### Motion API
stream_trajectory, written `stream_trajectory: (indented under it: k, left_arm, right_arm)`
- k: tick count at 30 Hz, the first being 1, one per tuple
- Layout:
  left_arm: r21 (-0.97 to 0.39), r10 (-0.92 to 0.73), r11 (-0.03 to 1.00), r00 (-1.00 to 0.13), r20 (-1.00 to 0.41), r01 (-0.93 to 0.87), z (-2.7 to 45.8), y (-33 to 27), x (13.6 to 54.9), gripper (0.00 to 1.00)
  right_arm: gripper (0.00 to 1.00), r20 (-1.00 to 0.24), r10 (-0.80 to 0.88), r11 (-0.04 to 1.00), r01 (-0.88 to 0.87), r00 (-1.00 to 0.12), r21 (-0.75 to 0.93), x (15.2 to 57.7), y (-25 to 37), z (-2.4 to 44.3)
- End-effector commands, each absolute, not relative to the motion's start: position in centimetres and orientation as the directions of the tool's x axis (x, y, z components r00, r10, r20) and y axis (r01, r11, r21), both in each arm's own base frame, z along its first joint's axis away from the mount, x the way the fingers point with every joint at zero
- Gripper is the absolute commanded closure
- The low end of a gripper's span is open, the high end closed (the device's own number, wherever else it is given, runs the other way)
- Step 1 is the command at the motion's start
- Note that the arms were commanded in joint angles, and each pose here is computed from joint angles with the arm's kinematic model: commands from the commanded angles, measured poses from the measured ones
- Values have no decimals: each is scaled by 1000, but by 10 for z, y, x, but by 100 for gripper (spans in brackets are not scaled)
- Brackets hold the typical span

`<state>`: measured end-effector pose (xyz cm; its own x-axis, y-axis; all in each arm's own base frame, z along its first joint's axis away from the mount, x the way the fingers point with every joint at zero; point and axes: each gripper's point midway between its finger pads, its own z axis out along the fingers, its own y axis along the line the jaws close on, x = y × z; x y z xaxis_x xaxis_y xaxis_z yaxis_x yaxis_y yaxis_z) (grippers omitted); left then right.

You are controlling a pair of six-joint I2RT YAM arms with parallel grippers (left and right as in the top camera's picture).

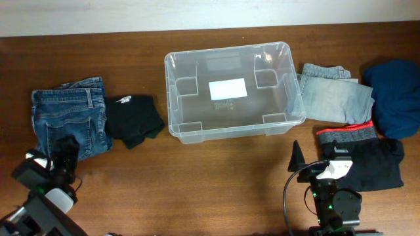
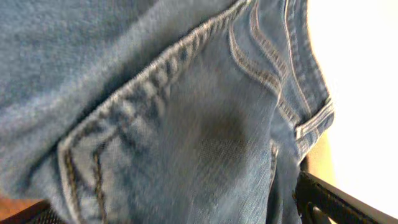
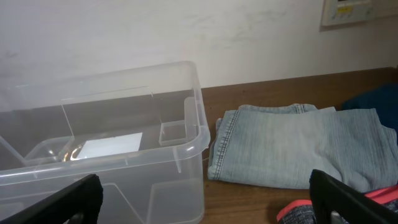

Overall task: Pack container
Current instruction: 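Lower the left gripper and pinch the dark blue jeans' edge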

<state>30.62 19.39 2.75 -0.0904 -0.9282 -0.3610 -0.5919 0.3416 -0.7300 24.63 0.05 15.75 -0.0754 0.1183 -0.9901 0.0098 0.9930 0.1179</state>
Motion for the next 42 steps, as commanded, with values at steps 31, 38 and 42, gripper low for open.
stream_trajectory:
  k: [31,38,42]
  left_arm:
    - [-558,-992,117,-74,-100,-822,-61,156,258,1]
    - [-488,-993,67,-12,-115,-870,-69,151,256,1]
    - [-488,-991,97,-39,-129,-868,-73,142,265,1]
  right_arm:
    - [2,-991,111,994,13,-79,111,246,0,155]
    - [2,-991,111,994,13,-79,111,246,0,155]
    - [1,-991,111,994,13,-79,111,246,0,155]
